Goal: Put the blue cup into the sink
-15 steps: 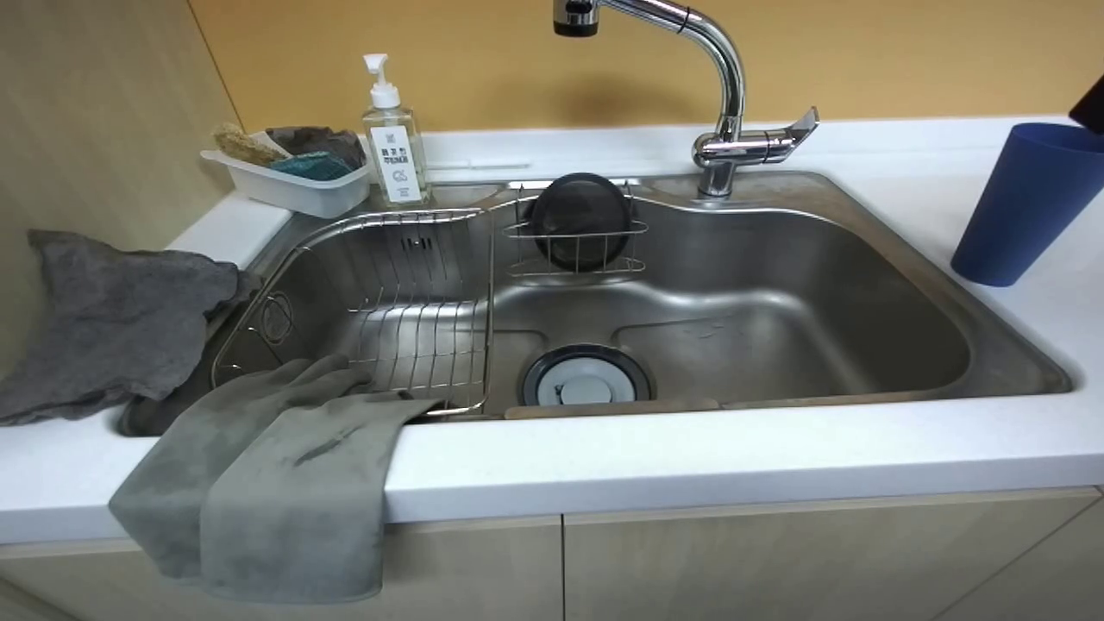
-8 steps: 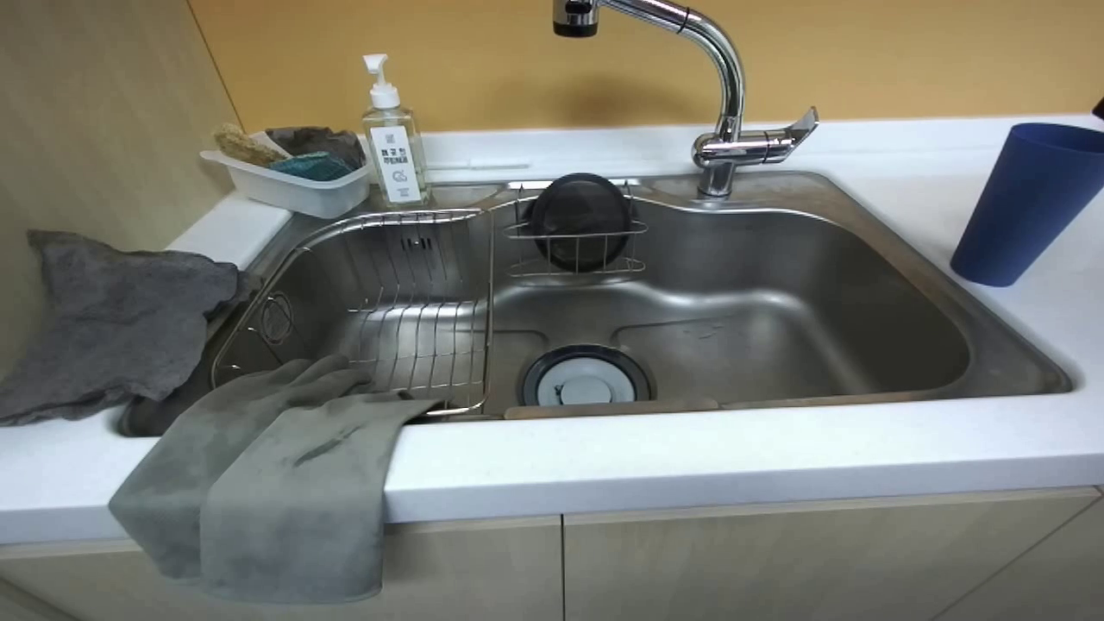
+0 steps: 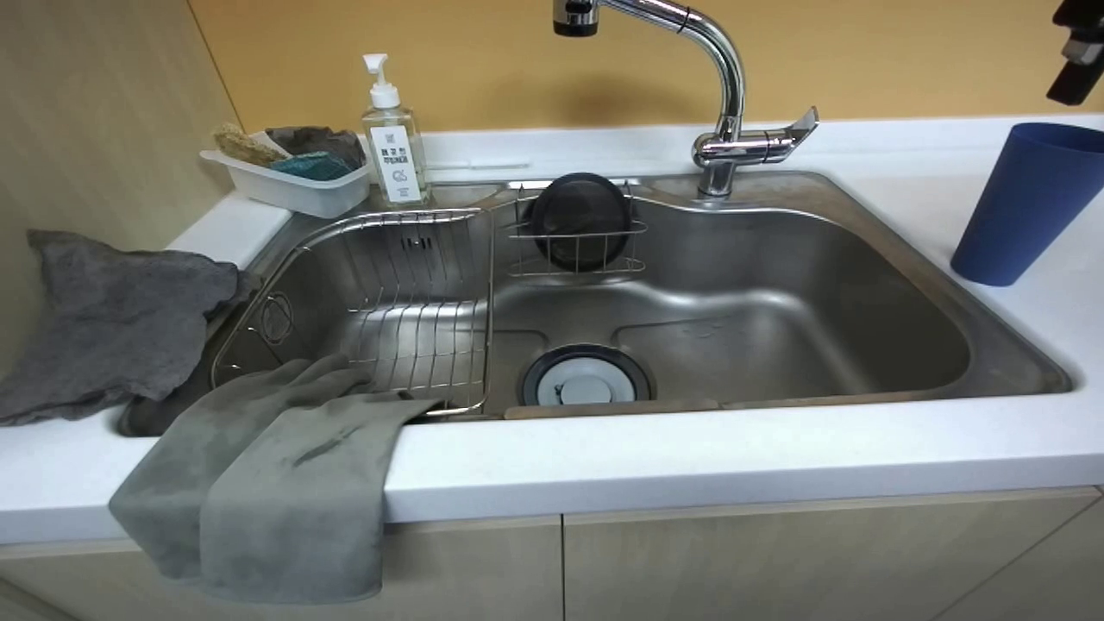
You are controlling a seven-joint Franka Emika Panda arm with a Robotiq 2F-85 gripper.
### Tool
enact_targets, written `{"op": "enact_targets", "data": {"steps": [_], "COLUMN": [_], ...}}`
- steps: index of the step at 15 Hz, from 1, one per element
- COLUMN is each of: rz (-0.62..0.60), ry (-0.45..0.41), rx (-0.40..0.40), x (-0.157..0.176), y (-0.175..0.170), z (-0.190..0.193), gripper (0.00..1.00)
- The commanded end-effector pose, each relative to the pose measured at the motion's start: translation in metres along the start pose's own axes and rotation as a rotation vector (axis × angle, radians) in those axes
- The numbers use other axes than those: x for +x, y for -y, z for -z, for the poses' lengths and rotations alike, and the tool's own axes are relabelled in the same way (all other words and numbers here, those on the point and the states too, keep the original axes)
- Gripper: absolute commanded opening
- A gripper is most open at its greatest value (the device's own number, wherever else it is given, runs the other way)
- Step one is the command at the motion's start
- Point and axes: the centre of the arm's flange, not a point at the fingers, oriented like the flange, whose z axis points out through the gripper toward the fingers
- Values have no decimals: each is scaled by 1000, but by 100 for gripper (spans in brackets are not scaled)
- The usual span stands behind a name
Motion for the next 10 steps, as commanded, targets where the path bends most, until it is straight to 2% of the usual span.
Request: {"op": "enact_targets", "data": {"steps": [1, 6, 10], "rz": [59, 93, 88], "ry": [67, 68, 54], "rx": [13, 7, 8], "x": [49, 77, 81], "y": [-11, -22, -26], "z": [11, -6, -28], "gripper": [100, 100, 100]}}
